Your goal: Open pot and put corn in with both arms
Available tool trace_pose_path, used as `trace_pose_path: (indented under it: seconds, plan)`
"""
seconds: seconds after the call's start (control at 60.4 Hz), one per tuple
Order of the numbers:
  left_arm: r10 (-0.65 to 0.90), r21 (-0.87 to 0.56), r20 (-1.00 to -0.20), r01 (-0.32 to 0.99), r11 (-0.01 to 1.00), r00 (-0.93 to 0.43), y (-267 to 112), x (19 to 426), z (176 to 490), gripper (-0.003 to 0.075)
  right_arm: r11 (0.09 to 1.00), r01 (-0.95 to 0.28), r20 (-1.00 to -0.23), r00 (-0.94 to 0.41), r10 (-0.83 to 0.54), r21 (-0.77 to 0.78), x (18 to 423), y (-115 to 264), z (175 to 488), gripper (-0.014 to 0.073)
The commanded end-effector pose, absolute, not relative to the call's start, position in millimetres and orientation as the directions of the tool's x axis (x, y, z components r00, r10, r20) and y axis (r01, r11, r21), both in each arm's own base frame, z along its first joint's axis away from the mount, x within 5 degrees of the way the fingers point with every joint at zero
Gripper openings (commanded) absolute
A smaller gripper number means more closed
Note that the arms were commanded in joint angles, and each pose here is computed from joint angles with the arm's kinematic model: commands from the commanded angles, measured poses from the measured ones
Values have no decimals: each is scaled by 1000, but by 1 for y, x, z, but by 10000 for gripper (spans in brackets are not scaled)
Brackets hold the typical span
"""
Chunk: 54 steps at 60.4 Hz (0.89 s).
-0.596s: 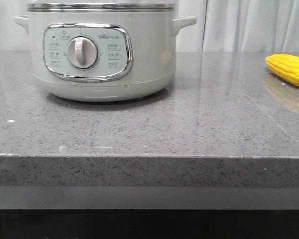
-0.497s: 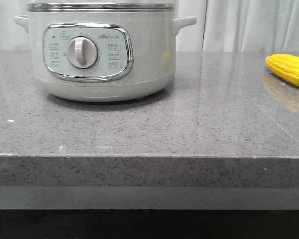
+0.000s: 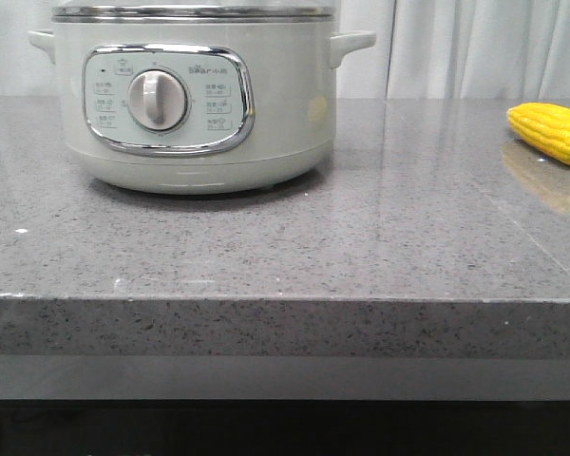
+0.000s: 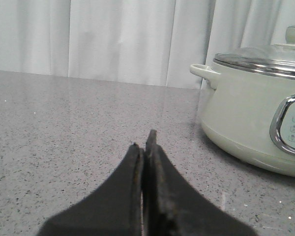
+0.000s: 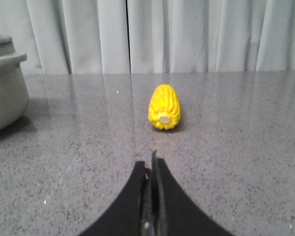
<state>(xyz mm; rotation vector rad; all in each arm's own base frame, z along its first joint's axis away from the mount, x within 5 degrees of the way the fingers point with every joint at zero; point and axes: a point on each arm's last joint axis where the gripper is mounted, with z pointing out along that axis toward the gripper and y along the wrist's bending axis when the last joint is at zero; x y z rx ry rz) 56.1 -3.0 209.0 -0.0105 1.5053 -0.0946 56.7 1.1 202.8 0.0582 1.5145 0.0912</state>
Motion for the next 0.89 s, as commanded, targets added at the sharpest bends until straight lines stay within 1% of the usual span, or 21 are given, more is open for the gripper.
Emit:
trace_pose_path:
  seconds: [0.0, 0.182, 0.298, 0.397, 0.464, 0.679, 0.778, 0.878]
  plan:
    - [-69, -62, -986, 54, 997, 149, -2, 54, 214, -20, 997, -21, -987, 138, 79, 77, 54, 0, 213, -120]
    - [-69, -62, -986, 54, 997, 152, -2, 54, 214, -20, 997, -21, -985, 155, 79, 77, 54, 0, 214, -120]
    - [-72, -62, -972, 53, 997, 222, -2, 53, 223, -20, 997, -22, -982, 174, 80, 78, 53, 0, 217, -120]
    - [-76, -65, -967, 57, 996, 242, -2, 50, 235, -20, 996, -25, -978, 187, 93, 90, 52, 0, 224, -120]
    - [-79, -66, -966, 61, 996, 245, -2, 47, 248, -20, 995, -30, -974, 204, 98, 94, 49, 0, 236, -120]
    - [-101, -79, -952, 86, 993, 288, -2, 26, 303, -20, 996, -40, -967, 239, 88, 81, 33, 1, 293, -120]
    - [-100, -75, -951, 94, 993, 294, -3, 17, 330, -20, 997, -39, -975, 209, 78, 71, 30, 1, 318, -120]
    - [-96, -73, -962, 99, 992, 255, -3, 16, 354, -20, 997, -39, -986, 152, 76, 71, 34, 2, 340, -120]
